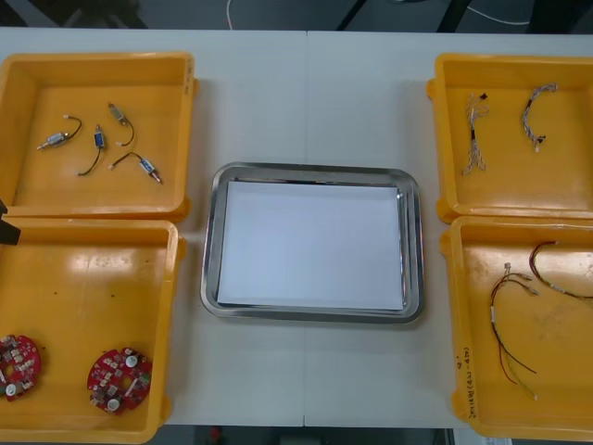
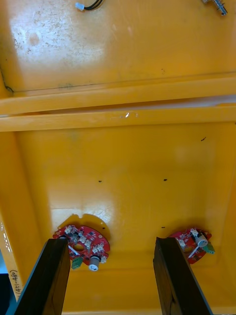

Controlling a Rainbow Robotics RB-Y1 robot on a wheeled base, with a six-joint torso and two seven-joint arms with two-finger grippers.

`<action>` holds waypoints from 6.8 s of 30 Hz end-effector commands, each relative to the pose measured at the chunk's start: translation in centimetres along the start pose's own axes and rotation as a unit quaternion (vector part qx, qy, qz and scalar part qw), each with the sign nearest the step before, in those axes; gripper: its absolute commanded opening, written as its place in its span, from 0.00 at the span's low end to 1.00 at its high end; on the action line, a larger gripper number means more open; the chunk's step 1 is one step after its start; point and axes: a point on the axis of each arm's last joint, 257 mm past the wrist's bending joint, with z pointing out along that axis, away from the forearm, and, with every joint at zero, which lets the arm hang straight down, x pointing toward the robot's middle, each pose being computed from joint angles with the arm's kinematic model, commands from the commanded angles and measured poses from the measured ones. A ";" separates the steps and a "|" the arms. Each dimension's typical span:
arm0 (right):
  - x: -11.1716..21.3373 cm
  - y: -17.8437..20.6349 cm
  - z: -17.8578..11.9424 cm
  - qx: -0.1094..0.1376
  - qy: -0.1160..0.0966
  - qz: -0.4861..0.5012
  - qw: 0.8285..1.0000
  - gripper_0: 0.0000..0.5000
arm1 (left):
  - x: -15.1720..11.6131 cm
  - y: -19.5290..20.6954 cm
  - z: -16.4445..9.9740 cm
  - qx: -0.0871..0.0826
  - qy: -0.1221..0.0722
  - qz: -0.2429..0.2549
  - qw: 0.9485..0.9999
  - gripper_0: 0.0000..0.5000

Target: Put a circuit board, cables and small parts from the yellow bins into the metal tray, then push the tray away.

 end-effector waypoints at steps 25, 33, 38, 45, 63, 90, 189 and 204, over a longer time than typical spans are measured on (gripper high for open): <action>0.1 -0.5 -0.3 -0.002 -0.004 0.010 1.000 1.00 | 0.0 0.3 -0.6 -0.005 -0.010 0.035 0.999 1.00; 0.1 -0.5 -0.3 -0.002 -0.004 0.010 1.000 1.00 | 0.0 0.3 -0.6 -0.005 -0.010 0.035 0.999 1.00; 0.1 -0.5 -0.3 -0.002 -0.004 0.010 1.000 1.00 | 0.0 0.3 -0.6 -0.005 -0.010 0.035 0.999 1.00; 0.1 -0.5 -0.3 -0.002 -0.004 0.010 1.000 1.00 | 0.0 0.3 -0.6 -0.005 -0.010 0.035 0.999 1.00; 0.1 -0.5 -0.3 -0.002 -0.004 0.010 1.000 1.00 | 0.0 0.3 -0.6 -0.005 -0.010 0.035 0.999 1.00; 0.1 -0.5 -0.3 -0.002 -0.004 0.010 1.000 1.00 | 2.5 0.0 1.4 0.005 0.029 0.033 0.999 1.00; 8.4 6.5 12.8 -0.013 -0.008 -0.037 0.999 1.00 | 15.2 3.3 8.2 0.024 0.103 0.123 0.987 1.00; 9.4 6.4 14.5 -0.003 -0.012 -0.023 1.000 1.00 | 15.7 3.0 9.7 0.026 0.119 0.135 0.983 1.00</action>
